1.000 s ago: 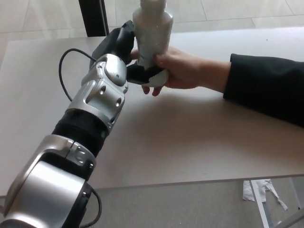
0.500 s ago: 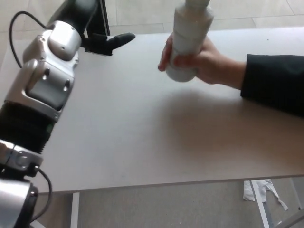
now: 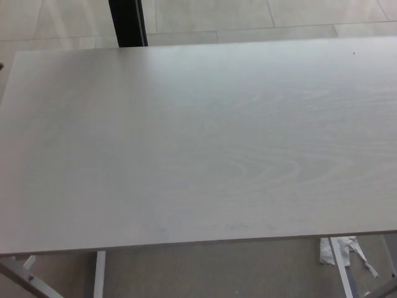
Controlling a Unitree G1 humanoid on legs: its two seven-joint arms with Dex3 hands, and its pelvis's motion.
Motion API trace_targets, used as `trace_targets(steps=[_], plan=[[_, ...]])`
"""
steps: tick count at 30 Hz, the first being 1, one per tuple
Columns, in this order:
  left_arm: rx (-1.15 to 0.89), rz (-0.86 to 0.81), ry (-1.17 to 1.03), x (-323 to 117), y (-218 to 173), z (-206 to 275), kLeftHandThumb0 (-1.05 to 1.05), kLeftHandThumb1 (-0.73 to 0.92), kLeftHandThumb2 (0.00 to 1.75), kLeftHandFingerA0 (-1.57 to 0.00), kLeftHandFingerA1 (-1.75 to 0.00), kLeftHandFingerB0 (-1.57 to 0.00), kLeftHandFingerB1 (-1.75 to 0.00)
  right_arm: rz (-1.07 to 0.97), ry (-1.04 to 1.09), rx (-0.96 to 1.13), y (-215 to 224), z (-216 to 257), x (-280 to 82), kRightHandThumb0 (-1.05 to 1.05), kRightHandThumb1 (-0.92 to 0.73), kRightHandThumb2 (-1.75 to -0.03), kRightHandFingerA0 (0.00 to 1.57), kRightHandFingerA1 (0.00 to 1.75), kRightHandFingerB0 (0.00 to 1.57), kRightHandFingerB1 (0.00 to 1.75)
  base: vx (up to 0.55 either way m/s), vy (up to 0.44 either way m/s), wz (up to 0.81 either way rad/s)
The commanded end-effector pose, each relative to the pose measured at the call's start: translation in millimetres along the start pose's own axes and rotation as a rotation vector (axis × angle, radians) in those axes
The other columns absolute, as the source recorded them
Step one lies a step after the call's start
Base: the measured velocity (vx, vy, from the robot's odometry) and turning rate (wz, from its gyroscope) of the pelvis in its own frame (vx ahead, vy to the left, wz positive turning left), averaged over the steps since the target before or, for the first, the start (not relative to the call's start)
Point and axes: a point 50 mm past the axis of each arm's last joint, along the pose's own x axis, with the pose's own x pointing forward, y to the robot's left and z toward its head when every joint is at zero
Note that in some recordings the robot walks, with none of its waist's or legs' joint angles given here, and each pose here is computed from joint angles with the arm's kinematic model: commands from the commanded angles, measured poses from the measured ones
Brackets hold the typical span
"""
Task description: Pick up a bottle and hand it
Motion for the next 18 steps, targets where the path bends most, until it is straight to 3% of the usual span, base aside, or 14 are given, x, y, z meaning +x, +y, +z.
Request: trace_targets(steps=[1, 2, 5, 6, 7, 8, 9, 10, 11, 12, 13, 15, 16, 18], plan=[[-0.15, 0.282, 0.435, -142, 128, -133, -0.87, 0.55, 0.57, -0.13, -1.01, 0.0, -0.23, -0.047, 0.005, 0.035, -26, -10, -8, -0.65, -0.54, -0.57, 0.86, 1.12, 0.34, 0.46, 0.0, 0.0, 0.0], [-0.167, 0.299, 0.479, -146, 124, -148, -0.85, 0.43, 0.86, -0.06, -0.77, 0.0, -0.19, -0.048, 0.005, 0.044, -26, -10, -8, -0.64, -0.53, -0.57, 0.87, 1.14, 0.35, 0.47, 0.0, 0.0, 0.0], [-0.233, 0.271, 0.662, -148, 87, -211, -0.78, 0.42, 0.86, -0.15, -0.71, 0.0, -0.15, -0.047, 0.016, 0.044, -26, -11, -9, -0.66, -0.42, -0.83, 0.88, 1.14, 0.32, 0.55, 0.0, 0.0, 0.0], [-0.232, 0.261, 0.674, -146, 82, -215, -0.81, 0.56, 0.58, -0.12, -0.75, 0.0, -0.23, -0.048, 0.016, 0.041, -27, -11, -9, -0.67, -0.42, -0.83, 0.89, 1.14, 0.31, 0.54, 0.0, 0.0, 0.0], [-0.263, 0.237, 0.702, -140, 67, -226, -0.72, 0.41, 0.87, -0.14, -0.68, 0.0, -0.23, -0.05, 0.014, 0.034, -28, -11, -9, -0.66, -0.42, -0.83, 0.89, 1.16, 0.32, 0.54, 0.0, 0.0, 0.0], [-0.281, 0.228, 0.709, -136, 58, -230, -0.8, 0.46, 0.87, -0.19, -0.74, -0.02, -0.23, -0.047, 0.015, 0.037, -28, -11, -9, -0.65, -0.54, -0.57, 0.82, 1.31, 0.36, 0.47, 0.0, 0.0, 0.0], [-0.286, 0.22, 0.712, -133, 51, -235, -0.8, 0.46, 0.87, -0.19, -0.74, -0.02, -0.23, -0.043, 0.016, 0.042, -28, -11, -9, -0.65, -0.42, -0.82, 0.88, 1.16, 0.32, 0.53, 0.0, 0.0, 0.0], [-0.403, 0.215, 0.701, -130, 31, -244, -0.41, 0.27, 0.91, -0.07, -0.6, 0.0, -0.55, -0.042, 0.014, 0.029, -29, -11, -10, -0.64, -0.54, -0.58, 0.81, 1.28, 0.36, 0.47, 0.0, 0.0, 0.0], [-0.511, 0.193, 0.685, -128, 12, -252, -0.8, 0.46, 0.89, -0.01, -0.69, -0.07, -0.4, -0.042, 0.017, 0.027, -30, -11, -10, -0.65, -0.42, -0.83, 0.88, 1.15, 0.31, 0.54, 0.0, 0.0, 0.0], [-0.559, 0.173, 0.694, -129, 2, -256, -0.42, 0.27, 0.91, -0.1, -0.62, 0.0, -0.54, -0.043, 0.019, 0.03, -30, -12, -9, -0.62, -0.53, -0.57, 0.82, 1.22, 0.37, 0.46, 0.0, 0.0, 0.0], [-0.649, 0.149, 0.725, -131, -21, -264, -0.76, 0.44, 0.82, -0.46, -0.91, -0.04, -0.5, -0.047, 0.025, 0.029, -29, -12, -9, -0.68, -0.43, -0.82, 0.87, 1.17, 0.32, 0.54, 0.0, 0.0, 0.0], [-0.584, 0.056, 0.765, -133, -30, -266, -0.7, 0.43, 0.81, -0.26, -0.73, -0.12, -0.49, -0.046, 0.026, 0.034, -30, -13, -9, -0.64, -0.53, -0.57, 0.85, 1.38, 0.36, 0.47, 0.0, 0.0, 0.0], [-0.465, -0.104, 0.825, -138, -41, -268, -0.68, 0.51, 0.55, -0.18, -0.8, -0.2, -0.44, -0.048, 0.028, 0.037, -30, -15, -10, -0.64, -0.53, -0.57, 0.86, 1.36, 0.36, 0.47, 0.0, 0.0, 0.0], [-0.376, -0.1, 0.832, -139, -39, -269, -0.73, 0.41, 0.79, -0.26, -0.71, -0.21, -0.5, -0.059, 0.033, 0.061, -29, -14, -8, -0.66, -0.4, -0.82, 0.93, 1.16, 0.31, 0.54, 0.0, 0.0, 0.0]])
